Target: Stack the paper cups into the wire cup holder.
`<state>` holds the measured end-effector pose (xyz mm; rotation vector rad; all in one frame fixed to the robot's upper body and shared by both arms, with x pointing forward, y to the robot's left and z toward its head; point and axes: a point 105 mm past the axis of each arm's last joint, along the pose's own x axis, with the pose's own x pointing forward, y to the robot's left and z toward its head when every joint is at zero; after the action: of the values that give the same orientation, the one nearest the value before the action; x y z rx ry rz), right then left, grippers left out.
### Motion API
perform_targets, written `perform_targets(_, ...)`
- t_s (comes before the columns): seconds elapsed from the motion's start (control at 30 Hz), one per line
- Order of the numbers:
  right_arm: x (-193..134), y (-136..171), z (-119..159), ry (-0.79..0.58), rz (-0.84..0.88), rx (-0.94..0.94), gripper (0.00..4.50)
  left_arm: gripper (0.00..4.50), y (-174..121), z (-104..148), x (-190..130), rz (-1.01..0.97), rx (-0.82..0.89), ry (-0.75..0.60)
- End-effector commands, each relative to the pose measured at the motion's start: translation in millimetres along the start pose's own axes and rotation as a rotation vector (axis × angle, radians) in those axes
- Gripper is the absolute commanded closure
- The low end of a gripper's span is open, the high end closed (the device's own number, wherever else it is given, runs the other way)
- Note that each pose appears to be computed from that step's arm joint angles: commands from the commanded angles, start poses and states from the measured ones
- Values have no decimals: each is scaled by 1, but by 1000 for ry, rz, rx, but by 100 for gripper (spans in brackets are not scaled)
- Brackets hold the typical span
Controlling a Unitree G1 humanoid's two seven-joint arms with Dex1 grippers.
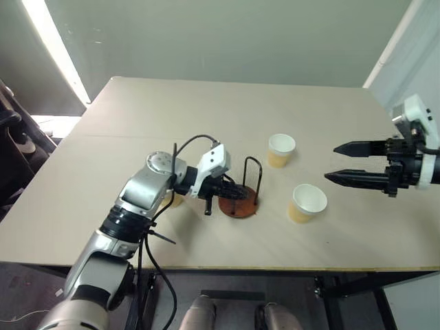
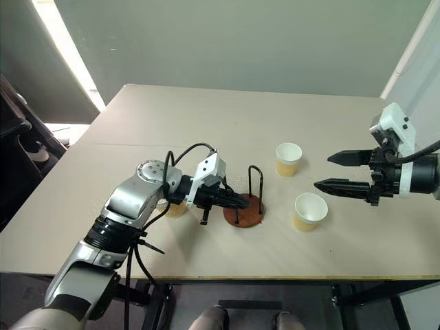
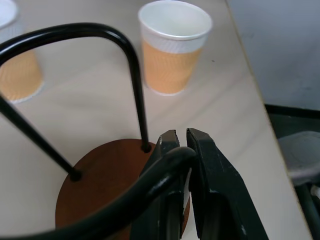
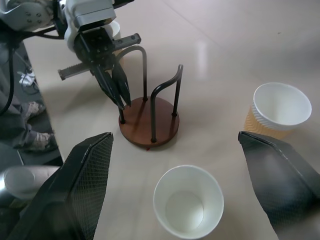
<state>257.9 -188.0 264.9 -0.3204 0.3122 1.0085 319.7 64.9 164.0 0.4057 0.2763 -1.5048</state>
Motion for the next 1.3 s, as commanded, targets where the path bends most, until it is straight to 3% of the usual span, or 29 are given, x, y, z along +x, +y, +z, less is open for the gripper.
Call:
perform_targets(0.03, -8, 5, 13, -30, -12, -53, 33, 447, -2, 3, -1, -17, 22, -6)
perform_targets(0.33, 0, 8, 15, -48, 3, -50, 33, 447, -12, -15, 5, -96, 2, 45)
perform_targets(0.53, 3, 9, 16, -52, 12, -53, 33, 267, -14, -26, 3, -106, 47, 104)
perform_targets(0.77, 4, 8, 15, -48, 15, -54, 33, 12, -16, -22, 2, -84, 55, 101)
perform_targets(1.0, 5, 5, 16, -45, 18, -59, 33, 5, -14, -16, -5, -42, 80, 130)
perform_targets(1.3, 16, 2, 22, -47, 40, -108, 33, 5, -11, -2, -45, 40, 208, 218)
